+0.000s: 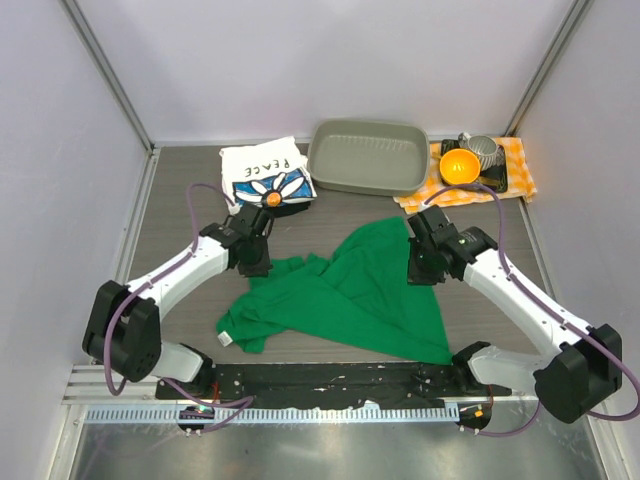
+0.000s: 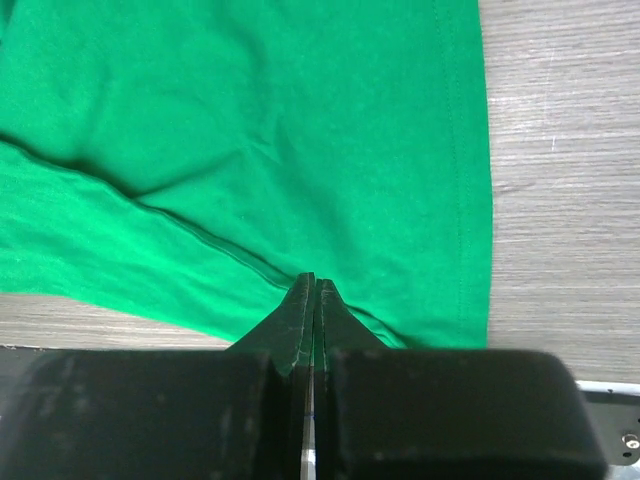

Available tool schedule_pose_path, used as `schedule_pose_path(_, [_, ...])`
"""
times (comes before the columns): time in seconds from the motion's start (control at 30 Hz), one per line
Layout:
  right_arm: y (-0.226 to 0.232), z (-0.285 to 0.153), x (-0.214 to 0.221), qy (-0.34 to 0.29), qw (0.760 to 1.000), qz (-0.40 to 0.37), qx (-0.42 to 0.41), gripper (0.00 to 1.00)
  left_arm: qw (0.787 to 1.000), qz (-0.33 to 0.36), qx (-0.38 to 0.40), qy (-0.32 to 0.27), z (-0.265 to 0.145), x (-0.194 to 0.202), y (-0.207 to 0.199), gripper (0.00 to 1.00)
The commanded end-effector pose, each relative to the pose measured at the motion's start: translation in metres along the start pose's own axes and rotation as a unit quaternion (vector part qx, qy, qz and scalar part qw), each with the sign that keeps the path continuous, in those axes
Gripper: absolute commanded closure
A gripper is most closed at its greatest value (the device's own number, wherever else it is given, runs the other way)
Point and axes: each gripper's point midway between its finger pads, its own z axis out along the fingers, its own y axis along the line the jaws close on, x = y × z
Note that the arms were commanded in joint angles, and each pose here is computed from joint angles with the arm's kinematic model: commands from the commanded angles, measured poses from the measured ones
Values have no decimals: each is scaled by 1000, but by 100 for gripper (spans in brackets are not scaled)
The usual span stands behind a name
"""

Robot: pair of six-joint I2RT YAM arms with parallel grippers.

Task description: Fold and stack the t-shirts

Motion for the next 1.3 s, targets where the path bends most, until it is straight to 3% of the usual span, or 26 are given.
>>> schedule_pose_path(0.0, [13,-10,-23,-54,998,7,-29,99,999,-6,25,-19,9,-9,-11,94])
schedule_pose_path(0.1, [14,-16,-23,-55,998,2,-37,99,999,-16,-24,-32,15,-19,1,84])
schedule_pose_path(0.13, [13,-17,-20,-51,998,1,-36,99,998,-19,-33,-40,14,-25,2,67])
schedule_pose_path(0.23, [16,-20,-18,-55,997,0,-51,99,995,-33,-80,-59,19,-37,14,46])
schedule_pose_path(0.33, [12,-18,-12,-52,997,-1,-51,99,990,-56,-110,-72,26,-52,28,37])
schedule_pose_path(0.4, [11,-14,-5,-44,998,-3,-52,99,989,-74,-111,-57,34,-57,35,37])
schedule_pose_path(0.87, [5,-3,3,-39,998,-20,-46,99,990,-94,-106,19,91,-31,41,49])
schedule_pose_path(0.97, [5,0,4,-34,998,-21,-45,99,990,-91,-107,25,96,-27,42,63])
schedule_pose_path(1.0, [6,0,4,-34,998,-21,-46,99,990,-90,-108,27,97,-26,43,77])
schedule_pose_path(1.1, [6,3,4,-32,998,-21,-47,99,990,-89,-104,36,98,-21,42,100])
schedule_pose_path(1.27, [7,6,3,-33,998,-19,-48,99,989,-89,-114,0,74,-47,44,100])
